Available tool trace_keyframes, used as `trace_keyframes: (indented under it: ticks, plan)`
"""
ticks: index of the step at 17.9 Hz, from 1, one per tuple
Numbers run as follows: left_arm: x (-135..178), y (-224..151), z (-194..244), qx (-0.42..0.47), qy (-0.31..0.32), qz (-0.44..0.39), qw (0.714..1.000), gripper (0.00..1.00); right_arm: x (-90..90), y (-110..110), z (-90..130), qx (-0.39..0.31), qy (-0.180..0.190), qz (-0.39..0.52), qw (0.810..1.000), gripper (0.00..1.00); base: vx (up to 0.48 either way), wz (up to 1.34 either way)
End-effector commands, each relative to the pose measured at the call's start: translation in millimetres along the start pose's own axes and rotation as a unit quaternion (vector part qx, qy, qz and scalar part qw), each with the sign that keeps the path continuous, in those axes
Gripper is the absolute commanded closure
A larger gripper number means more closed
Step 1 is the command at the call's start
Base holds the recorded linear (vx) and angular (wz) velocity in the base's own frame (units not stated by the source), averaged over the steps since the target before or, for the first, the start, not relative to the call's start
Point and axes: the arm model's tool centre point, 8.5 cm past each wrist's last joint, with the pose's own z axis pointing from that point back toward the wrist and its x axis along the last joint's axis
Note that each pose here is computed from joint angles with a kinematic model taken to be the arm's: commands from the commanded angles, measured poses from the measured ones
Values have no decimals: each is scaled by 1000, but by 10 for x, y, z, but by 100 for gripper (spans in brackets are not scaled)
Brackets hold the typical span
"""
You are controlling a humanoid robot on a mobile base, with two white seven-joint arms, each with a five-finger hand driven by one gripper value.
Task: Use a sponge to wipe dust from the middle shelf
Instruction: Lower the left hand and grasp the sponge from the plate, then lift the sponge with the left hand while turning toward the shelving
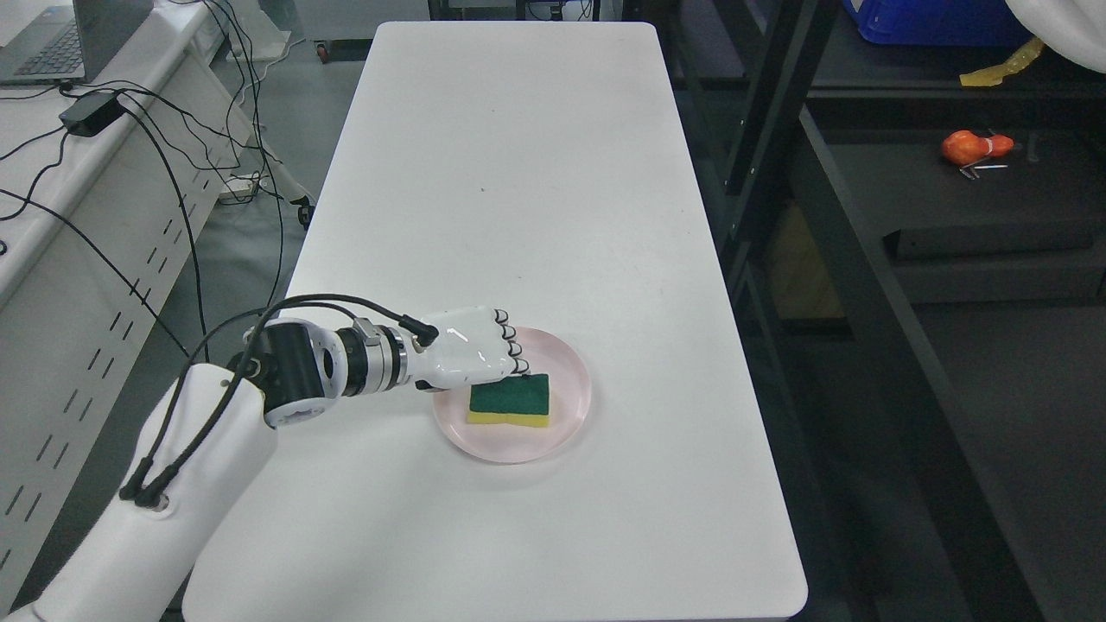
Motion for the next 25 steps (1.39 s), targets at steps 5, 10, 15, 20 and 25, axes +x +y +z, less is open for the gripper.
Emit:
trace_keyframes:
  ticks: [5, 10, 15, 20, 25]
  plan:
    - [166, 299, -154, 43, -17, -5, 999, 29, 94, -101, 1, -8, -11, -1, 1000, 0, 0, 0]
    - [494, 97, -274, 35, -46, 21, 998, 25, 94, -101, 1, -8, -11, 0, 1000, 0, 0, 0]
    - [616, -70, -286, 21, -52, 40, 998, 31, 94, -101, 1, -8, -11, 0, 1000, 0, 0, 0]
    - [311, -63, -73, 50, -8, 73, 996, 64, 94, -101, 1, -8, -11, 0, 1000, 0, 0, 0]
    - [-96, -88, 411, 167, 23, 196, 966, 91, 94, -101, 1, -8, -11, -1, 1000, 0, 0, 0]
